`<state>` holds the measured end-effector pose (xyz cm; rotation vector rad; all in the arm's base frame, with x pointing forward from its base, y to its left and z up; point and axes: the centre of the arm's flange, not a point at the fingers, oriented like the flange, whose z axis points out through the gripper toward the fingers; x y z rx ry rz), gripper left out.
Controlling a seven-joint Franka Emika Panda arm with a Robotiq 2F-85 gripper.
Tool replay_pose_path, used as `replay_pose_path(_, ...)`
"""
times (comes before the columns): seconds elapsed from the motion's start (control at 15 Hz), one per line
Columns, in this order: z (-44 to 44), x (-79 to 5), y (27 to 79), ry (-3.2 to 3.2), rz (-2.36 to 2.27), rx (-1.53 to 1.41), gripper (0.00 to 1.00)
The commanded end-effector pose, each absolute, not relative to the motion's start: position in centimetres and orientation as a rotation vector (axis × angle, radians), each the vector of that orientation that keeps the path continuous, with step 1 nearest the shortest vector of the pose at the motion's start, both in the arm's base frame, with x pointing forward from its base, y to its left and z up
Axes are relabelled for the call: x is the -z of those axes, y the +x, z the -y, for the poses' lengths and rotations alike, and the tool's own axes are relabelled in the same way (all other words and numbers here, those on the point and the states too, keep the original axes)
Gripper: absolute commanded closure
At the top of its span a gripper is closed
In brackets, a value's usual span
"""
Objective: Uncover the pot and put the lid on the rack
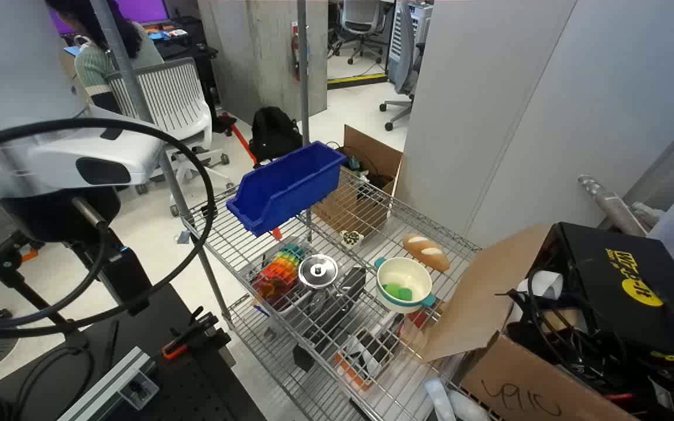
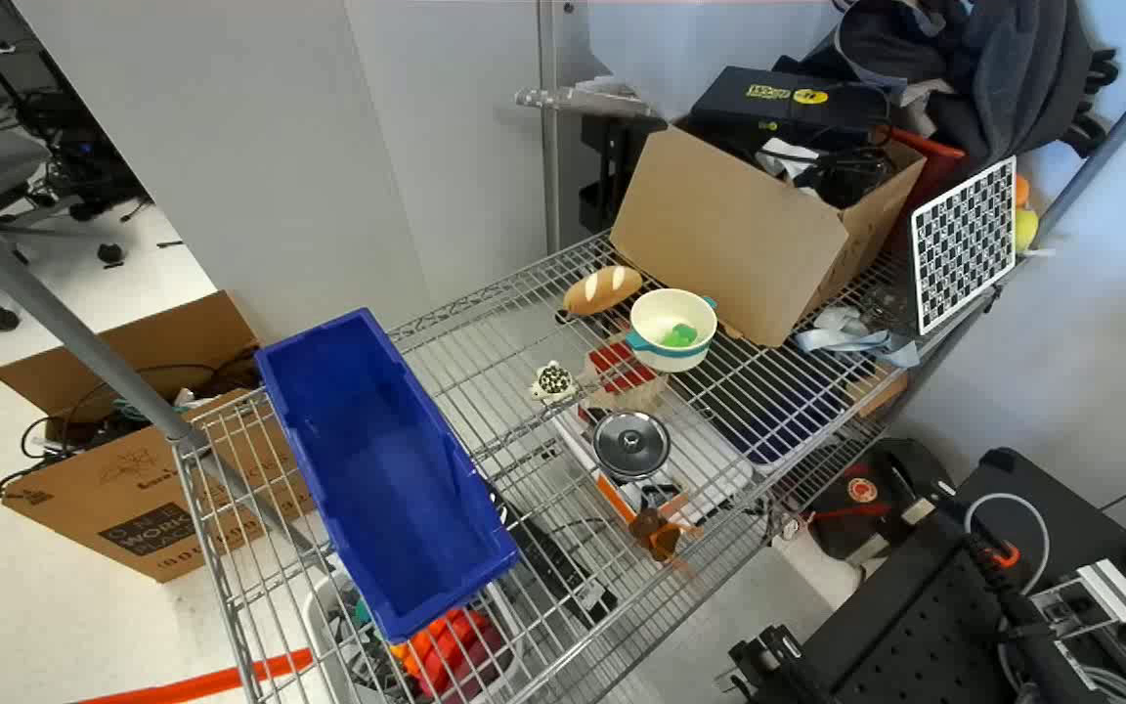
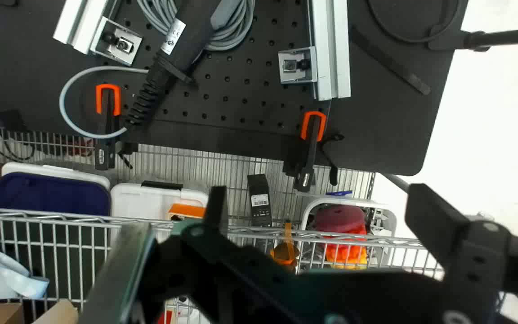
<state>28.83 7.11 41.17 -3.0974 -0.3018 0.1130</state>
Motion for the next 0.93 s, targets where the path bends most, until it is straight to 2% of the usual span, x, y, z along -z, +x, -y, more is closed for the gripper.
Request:
replay_pose_path(0.0, -7.1, -41.1, 28.8, -3.097, 0.302, -0.116, 0.00)
replay_pose_path(0.13, -7.1, -41.0, 28.8, -3.097, 0.302, -0.119, 0.00)
replay_pose_path(0.47, -7.7, -39.5, 33.1, -3.135, 0.119, -0.029, 0.00)
replay_pose_path(0.87, -8.8, -34.6, 42.6, -3.087, -0.160, 0.170, 0.00)
